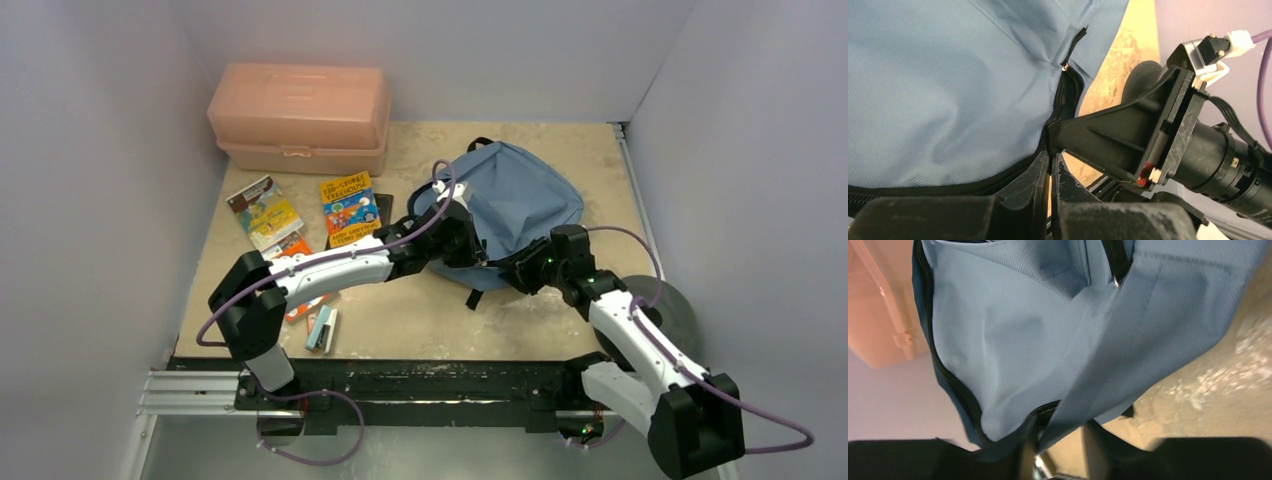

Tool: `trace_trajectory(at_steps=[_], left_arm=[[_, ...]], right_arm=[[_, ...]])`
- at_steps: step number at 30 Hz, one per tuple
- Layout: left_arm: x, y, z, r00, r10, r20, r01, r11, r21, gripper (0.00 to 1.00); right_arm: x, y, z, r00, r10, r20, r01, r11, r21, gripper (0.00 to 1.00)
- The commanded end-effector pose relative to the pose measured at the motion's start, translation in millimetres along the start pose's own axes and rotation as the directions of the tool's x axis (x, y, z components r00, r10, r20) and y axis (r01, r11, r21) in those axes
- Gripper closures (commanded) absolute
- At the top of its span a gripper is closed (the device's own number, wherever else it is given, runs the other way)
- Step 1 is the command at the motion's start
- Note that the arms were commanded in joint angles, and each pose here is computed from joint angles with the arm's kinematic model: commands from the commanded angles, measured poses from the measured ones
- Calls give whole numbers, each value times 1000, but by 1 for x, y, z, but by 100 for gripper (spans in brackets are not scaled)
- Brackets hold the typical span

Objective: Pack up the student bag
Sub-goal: Unzip the student bag at the center of the board.

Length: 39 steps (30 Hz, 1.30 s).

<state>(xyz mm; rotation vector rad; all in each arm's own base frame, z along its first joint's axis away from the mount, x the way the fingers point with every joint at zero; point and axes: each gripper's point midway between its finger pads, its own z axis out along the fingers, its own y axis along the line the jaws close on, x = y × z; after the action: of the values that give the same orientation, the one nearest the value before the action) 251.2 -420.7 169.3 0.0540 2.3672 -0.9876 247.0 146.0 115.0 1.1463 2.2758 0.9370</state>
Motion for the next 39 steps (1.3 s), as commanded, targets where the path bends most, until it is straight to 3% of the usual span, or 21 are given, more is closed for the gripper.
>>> trace_trajectory(at_steps=[1,2,6,8,12,14,17,19,21,23,25,29,31,36,39], left_arm=[[-19,-29,-25,998,22,61,-28,994,105,100],[-16,-24,-26,998,29,51,-34,995,89,100],[-33,30,-45,990,27,139,-19,998,-60,100],[-50,73,-55,986,-12,166,36,989,-145,100],[-82,127,-68,985,-23,171,62,972,-226,100],[-90,129,-67,988,27,154,9,972,-233,100],[-90,114,-57,992,45,119,-25,986,-162,100],[-84,96,-49,996,6,90,0,998,-67,100],[-76,80,-41,998,-13,63,14,1000,-1,100],[-68,71,-38,999,-14,48,13,1000,17,100],[-64,68,-37,999,-18,48,17,1000,20,100],[-61,70,-38,998,-22,51,21,1000,17,100],[-59,73,-39,999,-19,50,18,1000,9,100],[-56,74,-42,998,-32,48,31,999,12,100],[-53,74,-44,998,-39,49,38,999,19,100]], right_arm=[[-8,8,14,999,-27,23,27,999,-33,89],[-13,3,17,998,-53,44,54,999,-7,100],[-51,-28,12,966,-193,170,165,973,163,100],[-68,-34,6,946,-251,203,217,960,179,100],[-71,-31,11,924,-369,102,362,928,85,100],[-74,-30,14,895,-443,47,441,896,59,100],[-97,-36,16,825,-564,33,551,816,175,100],[-103,-39,12,815,-580,-1,564,793,230,90],[-92,-18,6,791,-611,11,600,780,176,70],[-83,14,-14,701,-706,102,676,703,222,47],[-64,53,-38,586,-791,177,761,612,214,34],[-28,95,-51,427,-888,170,893,443,76,34],[0,97,-35,269,-953,138,963,266,-42,40],[35,108,-11,-2,-976,220,996,-20,-82,43],[44,117,-1,-35,-956,292,991,-71,-114,44]])
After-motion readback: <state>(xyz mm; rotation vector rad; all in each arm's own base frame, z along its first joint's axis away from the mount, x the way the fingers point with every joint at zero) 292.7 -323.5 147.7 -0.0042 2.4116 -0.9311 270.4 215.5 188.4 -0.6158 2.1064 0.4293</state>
